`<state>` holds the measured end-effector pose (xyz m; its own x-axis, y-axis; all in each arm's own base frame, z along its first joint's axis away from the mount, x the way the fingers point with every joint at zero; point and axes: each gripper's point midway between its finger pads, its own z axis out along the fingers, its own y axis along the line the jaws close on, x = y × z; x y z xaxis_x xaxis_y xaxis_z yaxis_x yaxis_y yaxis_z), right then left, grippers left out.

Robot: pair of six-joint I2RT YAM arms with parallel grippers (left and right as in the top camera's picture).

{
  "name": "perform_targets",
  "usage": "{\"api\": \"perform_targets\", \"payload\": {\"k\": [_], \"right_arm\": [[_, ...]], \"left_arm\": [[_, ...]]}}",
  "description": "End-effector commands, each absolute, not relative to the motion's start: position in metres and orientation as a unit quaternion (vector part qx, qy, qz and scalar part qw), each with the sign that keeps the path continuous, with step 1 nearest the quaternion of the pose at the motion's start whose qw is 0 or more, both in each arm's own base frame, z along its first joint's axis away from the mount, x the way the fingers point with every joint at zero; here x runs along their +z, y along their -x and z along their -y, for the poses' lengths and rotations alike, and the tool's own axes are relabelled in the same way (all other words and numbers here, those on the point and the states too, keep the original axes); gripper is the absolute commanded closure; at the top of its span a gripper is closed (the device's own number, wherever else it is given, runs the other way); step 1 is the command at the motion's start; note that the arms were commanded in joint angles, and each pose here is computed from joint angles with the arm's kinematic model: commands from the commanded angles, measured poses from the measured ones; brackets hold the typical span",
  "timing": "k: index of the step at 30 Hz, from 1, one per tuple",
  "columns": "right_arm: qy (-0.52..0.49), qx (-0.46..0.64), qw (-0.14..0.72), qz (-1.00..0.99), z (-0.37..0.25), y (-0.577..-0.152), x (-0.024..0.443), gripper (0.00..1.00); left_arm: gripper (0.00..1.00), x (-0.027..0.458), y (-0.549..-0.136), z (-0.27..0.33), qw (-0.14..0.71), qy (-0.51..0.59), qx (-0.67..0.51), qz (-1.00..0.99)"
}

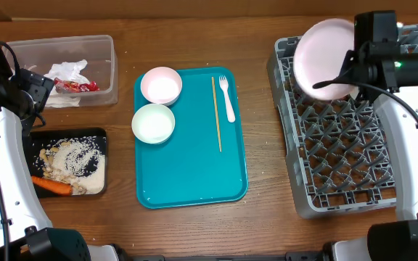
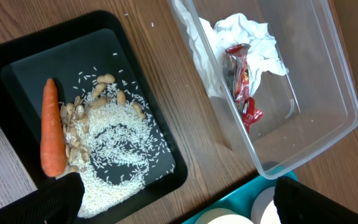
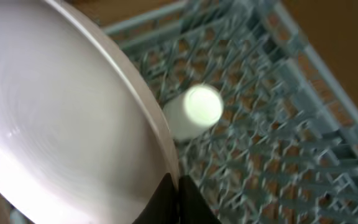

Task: Sort waste into correct bins and load items into the dishwasher rack
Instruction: 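Lift the white plate and place it upright in the rack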

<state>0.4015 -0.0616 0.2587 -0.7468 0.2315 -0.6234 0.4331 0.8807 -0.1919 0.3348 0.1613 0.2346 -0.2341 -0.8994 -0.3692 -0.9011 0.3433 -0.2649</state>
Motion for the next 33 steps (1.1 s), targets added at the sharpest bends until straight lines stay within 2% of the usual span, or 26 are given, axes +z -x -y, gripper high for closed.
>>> {"api": "perform_targets", "payload": {"k": [1,7,16,25,27,29,30,31,32,33], "right_arm": [[-0.207,-0.281,0.345,-0.872,0.105,-0.411,0.284,0.96],[-0.135,-0.344,0.332,-0.868,0.119,-0.443,0.270,0.96],[-0.103,-0.357,0.283,-0.884,0.121,-0.450,0.235,0.94],[-0.074,-0.327,0.280,-0.900,0.095,-0.453,0.227,0.82],[-0.045,-0.317,0.294,-0.901,0.065,-0.458,0.229,0.78],[-0.020,-0.308,0.306,-0.901,0.038,-0.460,0.232,0.64],[0.000,-0.300,0.316,-0.900,0.016,-0.462,0.235,0.44],[0.010,-0.295,0.321,-0.900,0.005,-0.462,0.236,0.11],[0.038,-0.284,0.333,-0.898,-0.024,-0.461,0.240,0.00],[0.055,-0.277,0.340,-0.897,-0.042,-0.460,0.241,0.00]], "left_arm": [[0.00,0.236,-0.337,-0.162,0.236,0.576,0.002,-0.783],[0.00,0.236,-0.337,-0.162,0.236,0.576,0.002,-0.782],[0.00,0.236,-0.337,-0.162,0.236,0.576,0.002,-0.783],[0.00,0.236,-0.337,-0.162,0.236,0.576,0.002,-0.783],[0.00,0.236,-0.337,-0.162,0.236,0.576,0.002,-0.783],[0.00,0.236,-0.337,-0.162,0.236,0.576,0.002,-0.782],[0.00,0.236,-0.337,-0.162,0.236,0.576,0.002,-0.783],[0.00,0.236,-0.337,-0.162,0.236,0.576,0.002,-0.783],[0.00,0.236,-0.337,-0.162,0.236,0.576,0.002,-0.783],[0.00,0.236,-0.337,-0.162,0.236,0.576,0.002,-0.782]]}}
